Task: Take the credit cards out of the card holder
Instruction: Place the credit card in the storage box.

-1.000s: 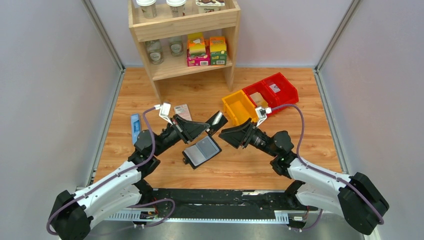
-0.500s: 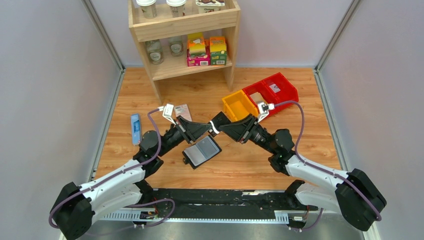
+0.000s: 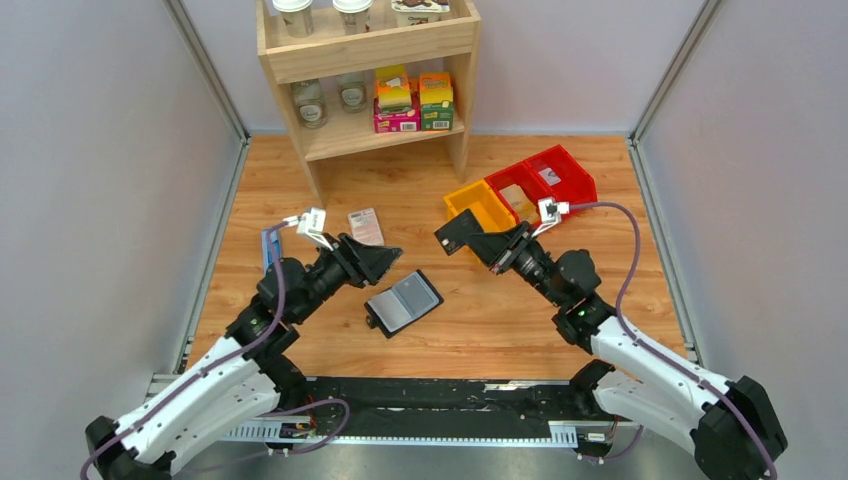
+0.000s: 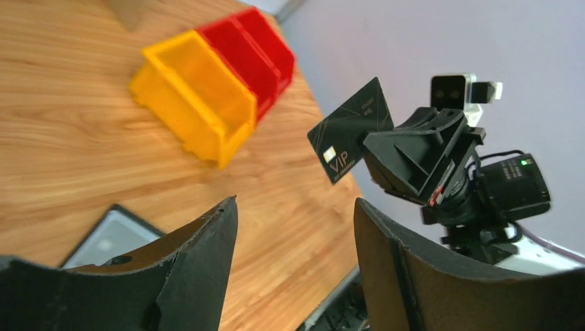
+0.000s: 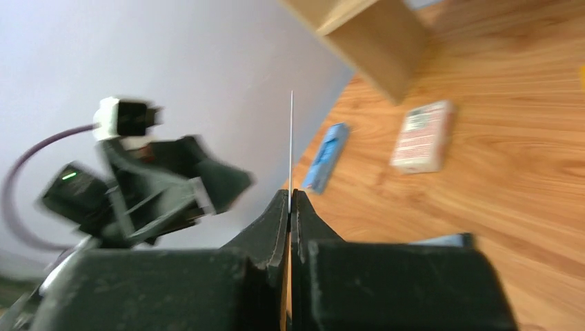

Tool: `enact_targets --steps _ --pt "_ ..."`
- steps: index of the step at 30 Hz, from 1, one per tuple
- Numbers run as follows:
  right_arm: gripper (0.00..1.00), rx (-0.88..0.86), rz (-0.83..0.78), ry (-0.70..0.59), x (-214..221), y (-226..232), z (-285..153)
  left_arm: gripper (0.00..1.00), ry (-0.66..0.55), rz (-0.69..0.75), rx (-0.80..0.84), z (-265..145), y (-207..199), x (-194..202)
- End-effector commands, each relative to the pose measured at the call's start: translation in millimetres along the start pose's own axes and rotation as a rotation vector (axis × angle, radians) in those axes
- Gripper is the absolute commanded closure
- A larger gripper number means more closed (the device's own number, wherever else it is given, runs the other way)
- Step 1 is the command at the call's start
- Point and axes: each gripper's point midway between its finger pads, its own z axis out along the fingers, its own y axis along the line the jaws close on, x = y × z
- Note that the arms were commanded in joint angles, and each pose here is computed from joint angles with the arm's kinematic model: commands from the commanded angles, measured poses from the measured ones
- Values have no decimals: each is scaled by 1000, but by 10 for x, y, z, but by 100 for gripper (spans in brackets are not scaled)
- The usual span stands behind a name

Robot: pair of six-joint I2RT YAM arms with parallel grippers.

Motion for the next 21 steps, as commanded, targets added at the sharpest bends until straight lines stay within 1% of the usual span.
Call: enact_targets --steps 1,4,5,6,10,13,16,21 --pt "100 313 -60 -40 -290 -574 -65 28 43 188 -338 -436 459 -156" --pt "100 450 -34 -35 -440 -940 -131 22 97 297 -476 -766 579 -268" --pt "100 488 -15 -30 -502 -1085 -161 21 74 333 -500 -835 550 -396" --pt "100 518 2 -23 -548 -1194 -176 21 110 354 -543 -944 623 -363" --pt "100 610 42 26 -612 -1584 -174 21 121 422 -648 -1205 751 -456" --pt "100 663 51 76 -610 -1824 -133 21 135 390 -664 -1264 826 -360" --pt "100 697 66 111 -567 -2036 -75 21 162 339 -635 -1205 852 -204" --pt "100 700 120 187 -417 -2250 68 21 256 285 -654 -1146 982 73"
